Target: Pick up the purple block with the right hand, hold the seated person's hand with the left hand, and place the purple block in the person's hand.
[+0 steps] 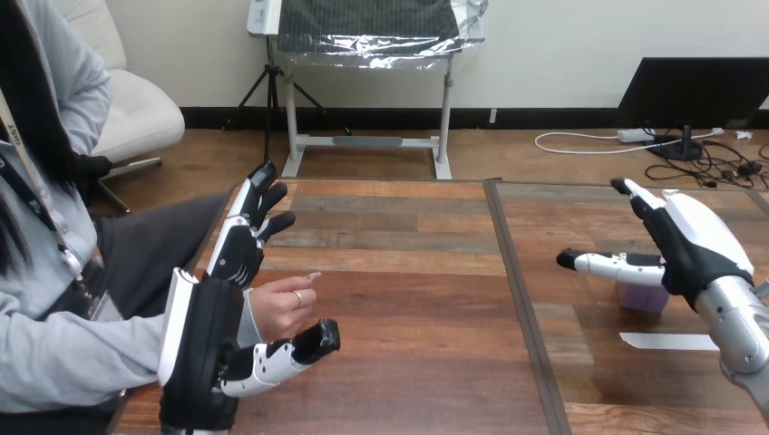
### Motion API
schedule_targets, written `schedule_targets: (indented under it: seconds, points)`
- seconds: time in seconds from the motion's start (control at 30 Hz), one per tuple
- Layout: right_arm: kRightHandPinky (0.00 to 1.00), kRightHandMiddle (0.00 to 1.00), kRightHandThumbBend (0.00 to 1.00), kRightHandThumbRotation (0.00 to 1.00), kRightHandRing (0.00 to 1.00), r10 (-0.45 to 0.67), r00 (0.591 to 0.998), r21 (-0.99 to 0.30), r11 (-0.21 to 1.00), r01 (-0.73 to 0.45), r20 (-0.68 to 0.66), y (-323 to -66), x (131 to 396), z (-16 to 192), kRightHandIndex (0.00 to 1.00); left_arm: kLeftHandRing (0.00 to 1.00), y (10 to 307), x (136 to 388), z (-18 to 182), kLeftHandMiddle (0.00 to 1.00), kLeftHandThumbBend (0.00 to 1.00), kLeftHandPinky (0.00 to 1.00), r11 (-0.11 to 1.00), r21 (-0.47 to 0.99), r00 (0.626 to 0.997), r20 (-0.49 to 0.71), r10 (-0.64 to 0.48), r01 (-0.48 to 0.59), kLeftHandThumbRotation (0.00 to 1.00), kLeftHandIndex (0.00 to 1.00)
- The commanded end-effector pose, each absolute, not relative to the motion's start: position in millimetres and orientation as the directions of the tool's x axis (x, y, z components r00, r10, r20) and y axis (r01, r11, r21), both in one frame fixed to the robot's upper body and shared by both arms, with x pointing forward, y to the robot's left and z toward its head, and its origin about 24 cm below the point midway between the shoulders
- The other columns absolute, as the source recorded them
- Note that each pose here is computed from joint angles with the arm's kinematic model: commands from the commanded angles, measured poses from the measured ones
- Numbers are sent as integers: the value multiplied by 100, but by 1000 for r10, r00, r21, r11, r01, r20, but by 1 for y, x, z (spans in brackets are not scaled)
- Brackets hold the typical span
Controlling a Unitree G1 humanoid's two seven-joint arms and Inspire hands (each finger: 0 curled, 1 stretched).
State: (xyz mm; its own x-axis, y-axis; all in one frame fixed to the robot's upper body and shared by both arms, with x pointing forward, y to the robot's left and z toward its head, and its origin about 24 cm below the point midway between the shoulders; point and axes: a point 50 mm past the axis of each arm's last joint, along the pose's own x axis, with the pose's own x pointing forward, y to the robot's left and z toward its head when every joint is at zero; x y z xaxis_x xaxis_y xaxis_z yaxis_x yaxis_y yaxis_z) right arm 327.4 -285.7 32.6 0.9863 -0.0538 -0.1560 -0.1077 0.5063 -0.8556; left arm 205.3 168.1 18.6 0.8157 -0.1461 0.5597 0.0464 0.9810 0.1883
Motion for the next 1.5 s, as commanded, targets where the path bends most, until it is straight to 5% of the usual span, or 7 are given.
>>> schedule_targets:
  seconds: [0.0,1.47]
  points:
    - [93,96,100,65,97,-74,996,-881,472,-9,-50,-292,346,68,96,92,167,212,34,96,100,84,984,174,760,636,-137,33,66,94]
    - [87,93,100,58,94,-133,982,-888,457,-59,-134,-303,335,52,93,93,171,205,30,96,100,84,984,175,768,624,-142,40,66,93]
